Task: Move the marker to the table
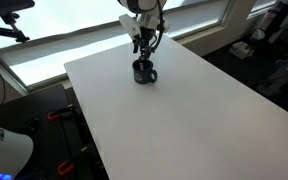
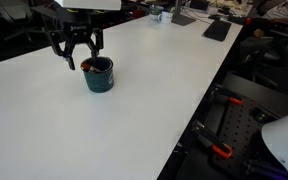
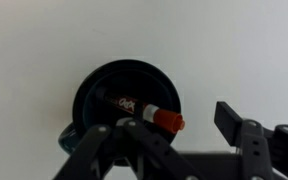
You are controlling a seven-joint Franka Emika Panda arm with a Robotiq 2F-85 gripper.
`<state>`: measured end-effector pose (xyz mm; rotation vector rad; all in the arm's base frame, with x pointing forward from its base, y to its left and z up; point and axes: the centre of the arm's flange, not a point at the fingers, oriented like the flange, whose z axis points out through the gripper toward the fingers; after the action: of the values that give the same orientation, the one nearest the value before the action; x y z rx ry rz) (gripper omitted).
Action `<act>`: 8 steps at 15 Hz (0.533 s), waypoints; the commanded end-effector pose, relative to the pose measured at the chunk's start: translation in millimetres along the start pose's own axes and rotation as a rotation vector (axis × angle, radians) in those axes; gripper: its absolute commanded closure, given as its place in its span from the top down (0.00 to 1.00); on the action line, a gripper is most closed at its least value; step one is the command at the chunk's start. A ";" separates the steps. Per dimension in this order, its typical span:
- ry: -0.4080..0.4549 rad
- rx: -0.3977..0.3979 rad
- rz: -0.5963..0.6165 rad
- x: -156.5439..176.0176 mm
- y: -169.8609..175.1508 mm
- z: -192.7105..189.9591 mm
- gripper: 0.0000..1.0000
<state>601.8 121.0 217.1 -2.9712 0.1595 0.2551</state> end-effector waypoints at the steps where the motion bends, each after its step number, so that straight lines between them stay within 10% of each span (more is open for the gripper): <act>1: -0.020 0.013 0.016 0.4 -0.8 -2.8 0.68; 3: -0.021 0.011 0.014 0.3 -1.1 -2.4 0.89; 8: -0.002 0.007 0.011 0.9 1.0 -5.2 1.00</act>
<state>601.6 120.8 216.4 -2.9710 0.1607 0.2578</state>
